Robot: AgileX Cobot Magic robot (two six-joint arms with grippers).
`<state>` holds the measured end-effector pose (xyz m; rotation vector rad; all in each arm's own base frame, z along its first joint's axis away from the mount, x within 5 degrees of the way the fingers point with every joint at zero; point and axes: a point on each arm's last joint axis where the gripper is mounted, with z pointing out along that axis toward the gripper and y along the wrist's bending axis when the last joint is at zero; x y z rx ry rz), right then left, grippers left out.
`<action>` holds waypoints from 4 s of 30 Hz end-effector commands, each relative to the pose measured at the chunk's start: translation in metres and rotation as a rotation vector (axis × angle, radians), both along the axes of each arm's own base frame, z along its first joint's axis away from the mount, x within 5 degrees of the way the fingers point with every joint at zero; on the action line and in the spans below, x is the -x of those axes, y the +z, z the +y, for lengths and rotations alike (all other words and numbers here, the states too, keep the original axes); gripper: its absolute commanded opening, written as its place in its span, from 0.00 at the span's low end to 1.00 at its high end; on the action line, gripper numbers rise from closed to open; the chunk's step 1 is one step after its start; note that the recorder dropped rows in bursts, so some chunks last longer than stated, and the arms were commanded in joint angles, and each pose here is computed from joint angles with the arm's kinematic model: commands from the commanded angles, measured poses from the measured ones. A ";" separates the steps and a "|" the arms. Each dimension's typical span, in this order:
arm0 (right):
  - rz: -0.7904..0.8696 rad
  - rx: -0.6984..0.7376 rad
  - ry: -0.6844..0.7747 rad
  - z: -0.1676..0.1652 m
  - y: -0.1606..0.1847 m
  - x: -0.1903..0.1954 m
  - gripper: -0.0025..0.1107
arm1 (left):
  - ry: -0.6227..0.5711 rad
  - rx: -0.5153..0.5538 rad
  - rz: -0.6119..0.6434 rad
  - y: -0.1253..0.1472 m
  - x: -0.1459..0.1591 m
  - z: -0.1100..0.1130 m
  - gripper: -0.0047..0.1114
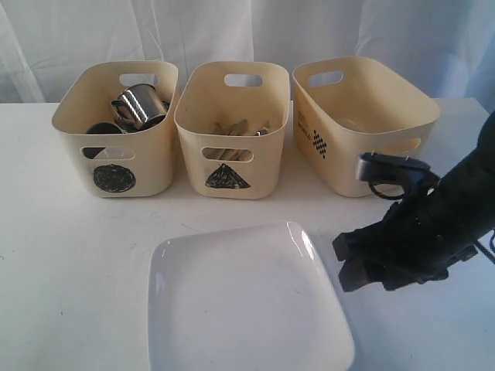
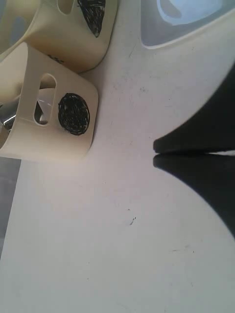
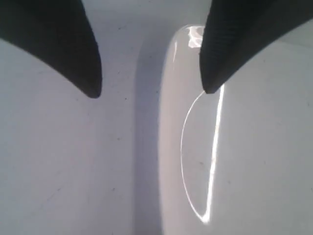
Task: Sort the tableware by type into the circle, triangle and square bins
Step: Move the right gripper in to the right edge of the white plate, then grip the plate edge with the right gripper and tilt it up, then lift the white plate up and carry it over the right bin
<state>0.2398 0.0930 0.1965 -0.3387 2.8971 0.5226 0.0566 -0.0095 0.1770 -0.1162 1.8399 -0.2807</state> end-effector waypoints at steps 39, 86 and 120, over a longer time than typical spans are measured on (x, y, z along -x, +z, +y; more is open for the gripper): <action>0.259 -0.109 -0.074 0.026 -0.085 -0.019 0.42 | 0.001 0.010 0.003 -0.001 0.000 0.000 0.04; -0.217 -0.245 -0.020 0.025 0.041 0.002 0.02 | 0.001 0.011 0.002 -0.001 0.000 0.000 0.04; -0.776 -0.208 -0.323 -0.054 0.180 -0.028 0.02 | 0.003 0.011 -0.004 -0.001 0.000 0.000 0.04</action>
